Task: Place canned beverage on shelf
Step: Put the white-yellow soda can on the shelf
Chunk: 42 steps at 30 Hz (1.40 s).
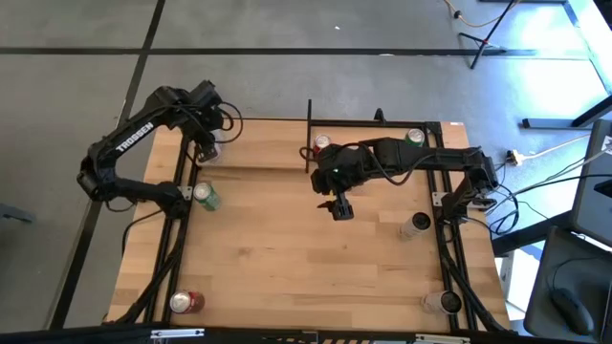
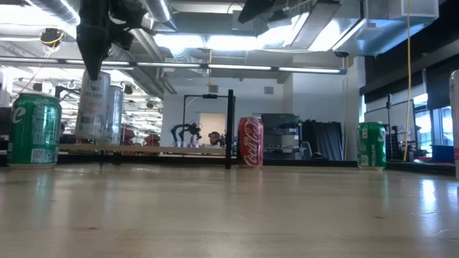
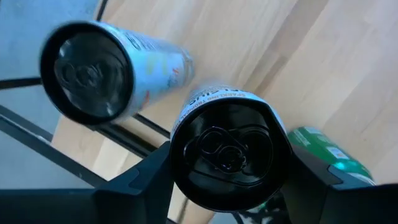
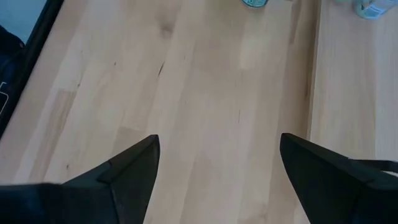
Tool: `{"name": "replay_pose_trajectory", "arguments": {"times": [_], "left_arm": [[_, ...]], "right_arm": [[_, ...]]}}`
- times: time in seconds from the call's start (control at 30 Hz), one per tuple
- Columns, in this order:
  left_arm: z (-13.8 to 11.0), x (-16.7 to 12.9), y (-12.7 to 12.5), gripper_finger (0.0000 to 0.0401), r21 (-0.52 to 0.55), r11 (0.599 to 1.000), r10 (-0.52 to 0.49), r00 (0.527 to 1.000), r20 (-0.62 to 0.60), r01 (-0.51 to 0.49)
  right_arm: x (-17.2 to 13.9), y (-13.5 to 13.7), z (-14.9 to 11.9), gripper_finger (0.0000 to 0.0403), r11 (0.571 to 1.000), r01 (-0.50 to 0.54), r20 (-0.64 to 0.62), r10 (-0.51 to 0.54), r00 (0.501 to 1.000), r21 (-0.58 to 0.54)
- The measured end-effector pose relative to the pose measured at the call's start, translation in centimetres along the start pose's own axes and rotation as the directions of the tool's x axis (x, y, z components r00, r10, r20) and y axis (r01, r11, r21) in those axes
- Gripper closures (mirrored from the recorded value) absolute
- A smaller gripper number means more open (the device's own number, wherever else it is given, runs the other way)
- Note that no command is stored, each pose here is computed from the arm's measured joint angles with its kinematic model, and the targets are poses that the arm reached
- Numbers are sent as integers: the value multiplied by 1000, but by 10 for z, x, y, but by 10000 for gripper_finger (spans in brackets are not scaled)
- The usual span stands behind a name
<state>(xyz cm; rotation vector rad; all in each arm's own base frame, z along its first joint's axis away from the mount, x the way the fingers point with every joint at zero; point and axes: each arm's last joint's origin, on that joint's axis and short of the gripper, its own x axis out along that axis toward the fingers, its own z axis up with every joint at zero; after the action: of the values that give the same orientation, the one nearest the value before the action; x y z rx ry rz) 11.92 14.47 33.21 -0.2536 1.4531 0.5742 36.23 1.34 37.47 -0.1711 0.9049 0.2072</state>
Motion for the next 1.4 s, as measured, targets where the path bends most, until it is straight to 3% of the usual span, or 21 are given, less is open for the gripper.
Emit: {"name": "replay_pose_trajectory", "arguments": {"times": [0.4,0.67,1.4], "left_arm": [[-3,4,14,189,-6,999,-44,998,34,45],[-5,5,19,162,-27,998,-52,998,40,53],[-4,7,20,153,4,998,-61,997,52,61]], "right_arm": [[0,0,0,82,1000,-10,2,10,1000,-17],[0,0,0,82,1000,-13,1,13,1000,-25],[0,2,0,82,999,-38,5,38,999,-29]]}}
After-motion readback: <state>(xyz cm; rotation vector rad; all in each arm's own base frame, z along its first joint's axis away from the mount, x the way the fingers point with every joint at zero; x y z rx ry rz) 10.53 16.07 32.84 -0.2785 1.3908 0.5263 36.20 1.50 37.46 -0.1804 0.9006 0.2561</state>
